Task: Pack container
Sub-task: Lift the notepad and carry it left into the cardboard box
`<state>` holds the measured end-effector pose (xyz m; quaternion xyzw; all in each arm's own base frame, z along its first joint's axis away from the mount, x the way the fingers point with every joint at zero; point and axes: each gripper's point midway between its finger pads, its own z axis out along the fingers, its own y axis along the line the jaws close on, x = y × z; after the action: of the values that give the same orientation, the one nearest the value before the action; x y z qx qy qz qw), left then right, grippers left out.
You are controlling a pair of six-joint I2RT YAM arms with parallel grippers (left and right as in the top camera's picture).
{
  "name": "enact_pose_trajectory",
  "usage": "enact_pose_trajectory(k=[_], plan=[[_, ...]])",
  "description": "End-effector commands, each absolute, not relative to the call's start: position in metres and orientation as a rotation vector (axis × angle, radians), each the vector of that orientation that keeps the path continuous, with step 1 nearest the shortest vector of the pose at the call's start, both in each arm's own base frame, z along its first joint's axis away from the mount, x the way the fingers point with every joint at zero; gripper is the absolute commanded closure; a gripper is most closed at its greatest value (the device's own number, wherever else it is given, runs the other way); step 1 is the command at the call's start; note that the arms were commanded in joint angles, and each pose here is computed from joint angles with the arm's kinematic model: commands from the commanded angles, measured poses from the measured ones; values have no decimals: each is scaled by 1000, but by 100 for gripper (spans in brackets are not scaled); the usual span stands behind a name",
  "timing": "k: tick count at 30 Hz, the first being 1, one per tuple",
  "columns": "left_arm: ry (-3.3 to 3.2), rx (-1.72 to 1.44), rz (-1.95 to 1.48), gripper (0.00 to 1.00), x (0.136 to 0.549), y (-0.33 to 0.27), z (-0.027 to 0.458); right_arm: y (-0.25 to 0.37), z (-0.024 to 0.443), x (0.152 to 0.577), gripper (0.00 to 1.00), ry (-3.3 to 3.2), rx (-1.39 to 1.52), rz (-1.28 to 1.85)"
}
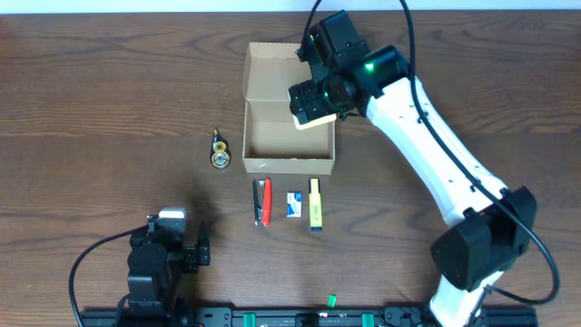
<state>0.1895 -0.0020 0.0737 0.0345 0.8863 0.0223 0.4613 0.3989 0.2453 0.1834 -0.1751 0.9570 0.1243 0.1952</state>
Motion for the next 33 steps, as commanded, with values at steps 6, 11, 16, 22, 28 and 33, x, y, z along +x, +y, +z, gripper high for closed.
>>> enact_pose_trajectory(k=[6, 11, 16, 22, 28, 33], plan=[[2187, 90, 87, 5, 189, 2, 69, 257, 126, 405, 70, 2830, -389, 351], [2187, 90, 87, 5, 189, 2, 69, 261, 107, 404, 70, 2865, -399, 342], [2187, 90, 87, 4, 189, 2, 69, 262, 98, 405, 69, 2886, -369, 339], [2187, 91, 87, 5, 189, 2, 69, 264, 98, 405, 67, 2883, -355, 345], [2187, 90, 87, 4, 189, 2, 69, 267, 96, 408, 67, 2873, -353, 351], [2187, 90, 87, 5, 189, 2, 69, 269, 83, 408, 67, 2895, -357, 340]])
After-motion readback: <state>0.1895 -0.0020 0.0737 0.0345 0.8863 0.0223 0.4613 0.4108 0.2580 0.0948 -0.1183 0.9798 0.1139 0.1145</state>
